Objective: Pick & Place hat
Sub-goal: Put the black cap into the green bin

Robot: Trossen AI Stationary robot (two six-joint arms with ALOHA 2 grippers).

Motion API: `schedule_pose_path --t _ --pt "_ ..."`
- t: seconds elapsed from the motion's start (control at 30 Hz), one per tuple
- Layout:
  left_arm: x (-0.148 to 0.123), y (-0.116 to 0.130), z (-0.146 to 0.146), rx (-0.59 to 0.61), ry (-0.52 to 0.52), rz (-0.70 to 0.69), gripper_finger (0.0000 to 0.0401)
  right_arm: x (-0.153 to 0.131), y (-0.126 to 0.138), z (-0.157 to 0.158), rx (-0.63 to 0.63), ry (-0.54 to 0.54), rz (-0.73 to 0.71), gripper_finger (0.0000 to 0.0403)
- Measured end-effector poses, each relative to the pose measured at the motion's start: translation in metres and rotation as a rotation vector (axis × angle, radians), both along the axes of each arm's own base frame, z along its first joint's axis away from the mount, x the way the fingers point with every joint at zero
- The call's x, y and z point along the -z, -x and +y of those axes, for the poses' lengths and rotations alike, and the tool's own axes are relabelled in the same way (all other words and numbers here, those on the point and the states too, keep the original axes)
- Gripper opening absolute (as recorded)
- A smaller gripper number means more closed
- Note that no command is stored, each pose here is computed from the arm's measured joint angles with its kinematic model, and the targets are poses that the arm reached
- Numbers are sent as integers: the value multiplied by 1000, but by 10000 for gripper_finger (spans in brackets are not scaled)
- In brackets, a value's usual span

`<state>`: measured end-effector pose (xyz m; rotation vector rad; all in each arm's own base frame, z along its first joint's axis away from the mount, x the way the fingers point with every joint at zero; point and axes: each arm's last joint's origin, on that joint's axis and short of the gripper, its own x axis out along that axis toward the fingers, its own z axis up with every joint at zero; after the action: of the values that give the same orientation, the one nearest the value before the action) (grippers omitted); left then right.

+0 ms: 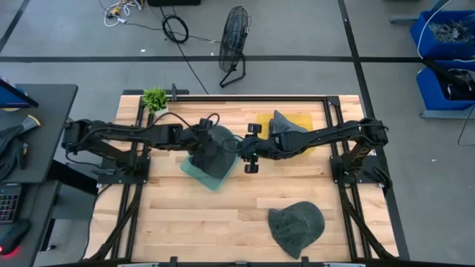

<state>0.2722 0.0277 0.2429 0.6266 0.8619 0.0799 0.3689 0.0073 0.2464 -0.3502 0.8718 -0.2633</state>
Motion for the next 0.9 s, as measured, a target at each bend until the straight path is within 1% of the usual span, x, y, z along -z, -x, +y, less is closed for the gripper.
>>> schedule_pose_path --t 0.03,0.1,0.17,0.2,0.3,0.37,0.47,0.57,0.6,0.67,0.73,0.83,0.9 --pt "-1 0 0 15 15 -5 14 0 0 0 -21 -27 2 162" --pt "0 2 -2 46 58 4 15 3 -2 2 -101 -127 9 162" --pt "1 1 -4 45 84 4 16 8 -5 3 -171 -224 18 162" --pt "3 -1 -4 43 83 7 16 13 -7 4 -184 -244 26 161" --pt "12 -3 -4 35 91 41 14 26 -11 5 -185 -249 70 149" --pt "18 -7 -3 18 106 51 13 33 -14 5 -184 -251 86 129" --pt "29 -11 -3 -12 131 83 15 44 -17 6 -152 -273 106 81" --pt "36 -16 -2 -25 142 99 17 51 -19 5 -116 -297 114 22" --pt "38 -17 -2 -28 145 101 17 54 -20 4 -108 -301 121 11" --pt "41 -20 -2 -46 160 93 17 61 -22 4 -94 -309 133 11" --pt "41 -22 -2 -80 191 55 16 67 -24 4 -89 -311 142 15" --pt "37 -27 -1 -135 242 -37 20 77 -29 3 -91 -309 139 5" --pt "36 -28 -1 -166 268 -60 23 83 -32 3 -94 -307 132 5"
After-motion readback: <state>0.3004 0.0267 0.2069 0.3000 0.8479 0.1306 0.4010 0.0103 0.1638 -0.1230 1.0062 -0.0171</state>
